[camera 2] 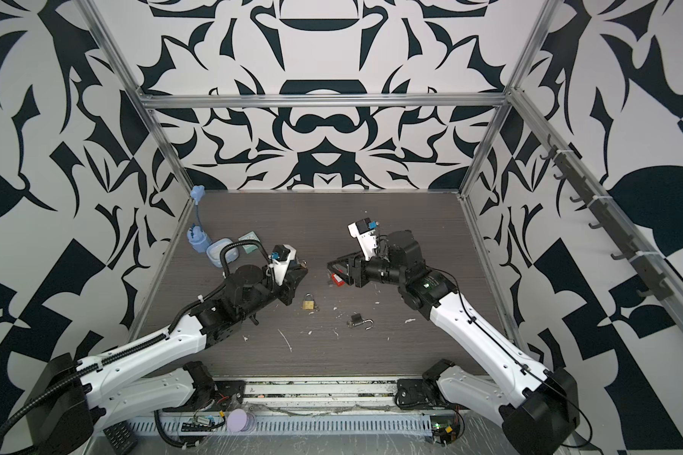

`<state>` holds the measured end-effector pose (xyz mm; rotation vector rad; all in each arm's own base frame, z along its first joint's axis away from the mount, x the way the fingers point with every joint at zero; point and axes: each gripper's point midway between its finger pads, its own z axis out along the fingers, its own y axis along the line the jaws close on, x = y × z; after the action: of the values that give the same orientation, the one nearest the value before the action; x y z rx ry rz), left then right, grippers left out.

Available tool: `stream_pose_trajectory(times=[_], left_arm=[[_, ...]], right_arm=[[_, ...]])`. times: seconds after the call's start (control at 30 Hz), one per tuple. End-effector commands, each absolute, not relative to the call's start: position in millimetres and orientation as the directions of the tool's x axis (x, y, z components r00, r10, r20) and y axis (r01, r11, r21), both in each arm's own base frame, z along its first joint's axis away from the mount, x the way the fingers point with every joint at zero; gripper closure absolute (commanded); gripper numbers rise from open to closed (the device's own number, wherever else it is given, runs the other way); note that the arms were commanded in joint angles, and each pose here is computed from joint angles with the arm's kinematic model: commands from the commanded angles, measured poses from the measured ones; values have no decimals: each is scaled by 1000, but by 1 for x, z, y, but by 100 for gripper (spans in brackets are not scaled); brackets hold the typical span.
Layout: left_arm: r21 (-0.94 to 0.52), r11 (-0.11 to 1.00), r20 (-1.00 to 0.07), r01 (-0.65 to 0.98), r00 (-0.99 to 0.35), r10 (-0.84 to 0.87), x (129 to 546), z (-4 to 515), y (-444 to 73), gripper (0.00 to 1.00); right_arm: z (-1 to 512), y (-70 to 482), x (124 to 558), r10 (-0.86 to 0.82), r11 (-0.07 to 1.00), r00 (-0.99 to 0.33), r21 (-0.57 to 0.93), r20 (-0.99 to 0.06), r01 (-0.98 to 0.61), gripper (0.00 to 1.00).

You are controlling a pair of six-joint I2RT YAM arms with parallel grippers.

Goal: Lock with the key

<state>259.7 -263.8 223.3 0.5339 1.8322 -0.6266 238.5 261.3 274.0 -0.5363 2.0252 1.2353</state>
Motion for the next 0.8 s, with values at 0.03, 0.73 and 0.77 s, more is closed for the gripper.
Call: stream_pose_trajectory(times=[0.03, 0.73, 0.77], left_arm=[[-547, 750, -808, 371, -468, -358, 281, 249, -250, 100], [-852, 382, -99, -358, -607, -789, 275, 152, -212, 100], [-849, 390, -104, -358, -610, -786, 274, 152, -211, 100]], right_arm=[[277, 265, 239, 22, 424, -614, 564, -789, -709, 54], [207, 346, 261, -60, 374, -725, 657, -686, -654, 64], [205, 350, 262, -63, 371, -728, 661, -683, -652, 64]])
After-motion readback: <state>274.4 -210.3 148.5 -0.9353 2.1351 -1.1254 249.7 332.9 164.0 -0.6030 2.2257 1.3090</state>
